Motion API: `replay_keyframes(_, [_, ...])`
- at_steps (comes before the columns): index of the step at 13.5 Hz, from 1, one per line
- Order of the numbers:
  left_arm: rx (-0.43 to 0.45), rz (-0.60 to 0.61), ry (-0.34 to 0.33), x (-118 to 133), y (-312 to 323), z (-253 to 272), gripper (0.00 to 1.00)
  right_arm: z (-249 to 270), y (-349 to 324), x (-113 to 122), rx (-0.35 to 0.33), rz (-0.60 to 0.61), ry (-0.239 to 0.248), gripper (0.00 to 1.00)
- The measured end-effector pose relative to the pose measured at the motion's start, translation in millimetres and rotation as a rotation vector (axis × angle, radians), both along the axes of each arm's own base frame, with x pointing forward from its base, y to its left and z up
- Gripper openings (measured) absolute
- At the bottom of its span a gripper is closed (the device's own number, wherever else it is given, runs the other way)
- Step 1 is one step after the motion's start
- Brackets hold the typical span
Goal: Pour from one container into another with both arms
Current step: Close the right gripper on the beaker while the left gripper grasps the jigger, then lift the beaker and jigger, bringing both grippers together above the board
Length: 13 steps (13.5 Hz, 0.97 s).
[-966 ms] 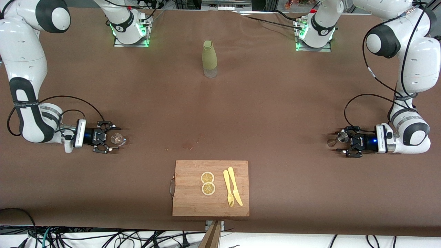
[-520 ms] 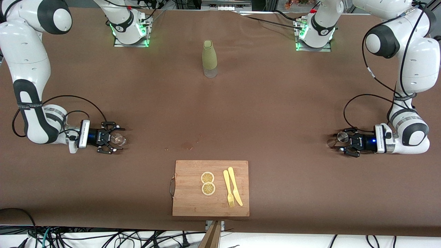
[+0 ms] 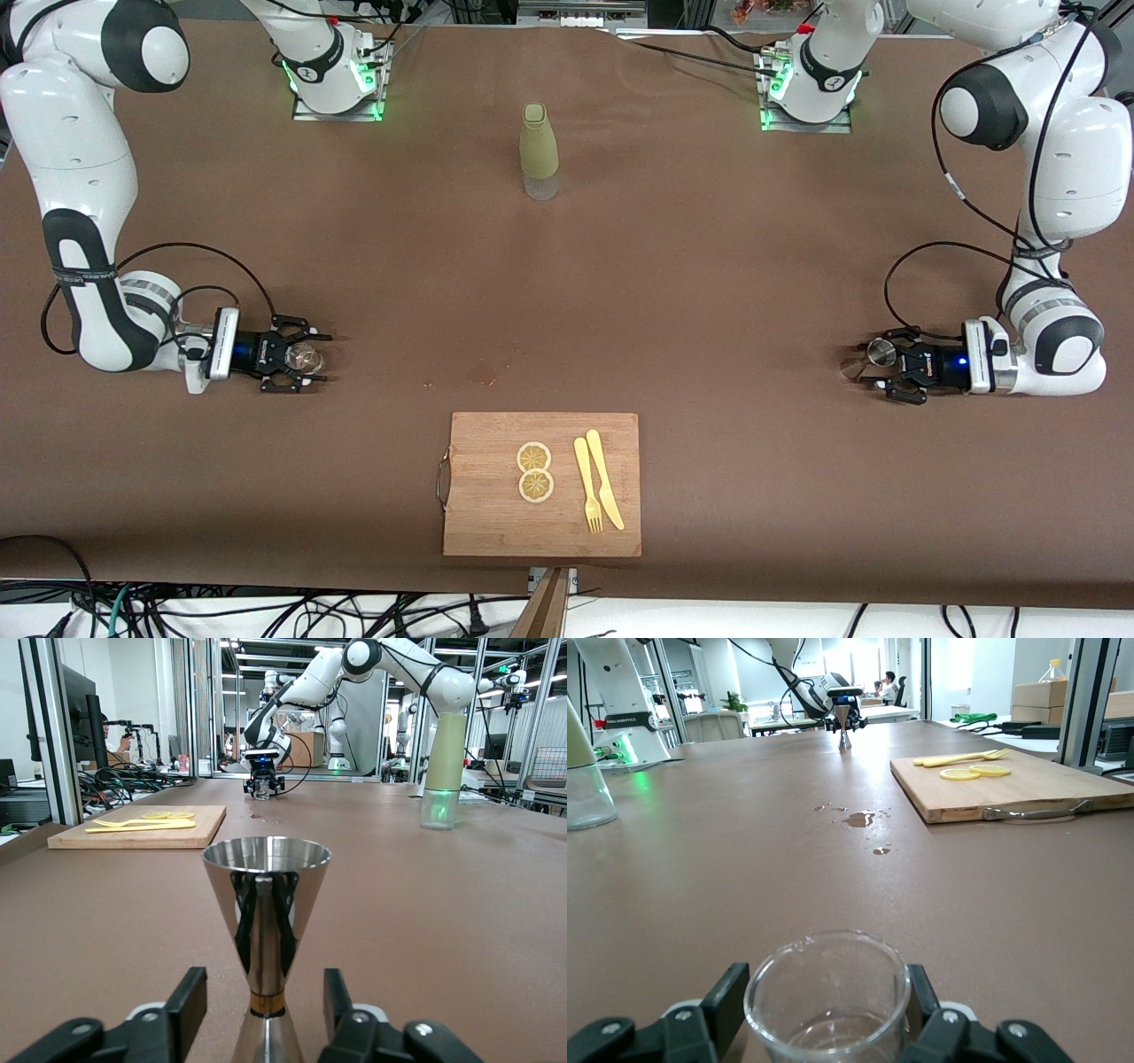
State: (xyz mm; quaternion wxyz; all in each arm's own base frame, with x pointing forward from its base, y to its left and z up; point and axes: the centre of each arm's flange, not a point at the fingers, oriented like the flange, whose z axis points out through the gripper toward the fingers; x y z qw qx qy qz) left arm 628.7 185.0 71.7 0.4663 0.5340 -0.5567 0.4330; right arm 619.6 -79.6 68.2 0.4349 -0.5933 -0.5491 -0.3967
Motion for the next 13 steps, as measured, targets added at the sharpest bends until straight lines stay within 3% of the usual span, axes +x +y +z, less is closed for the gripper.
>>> replay_keyframes(3, [-0.005, -0.007, -0.021, -0.3, -0.1, 0.6, 0.21, -1.6, 0.2, -0.8, 0.002, 0.002, -0.001, 0.71])
replay_keyframes(6, [-0.006, -0.01, -0.03, -0.2, -0.2, 0.8, 0.21, -5.5, 0.3, -1.6, 0.013, -0.012, 0.002, 0.7])
replay_keyframes(10, [-0.003, -0.011, -0.042, 1.0, 0.2, 1.8, 0.21, -11.4, 0.7, -2.6, 0.025, -0.021, -0.008, 0.59])
replay_keyframes(12, [0.025, -0.034, -0.053, 5.6, -1.9, 6.8, 0.21, -11.2, 0.4, -2.4, 0.025, -0.019, -0.017, 0.42])
replay_keyframes(13, [0.046, -0.048, -0.062, 10.0, -5.5, 11.3, 0.21, -11.1, 0.2, -2.2, 0.025, -0.018, -0.021, 0.41])
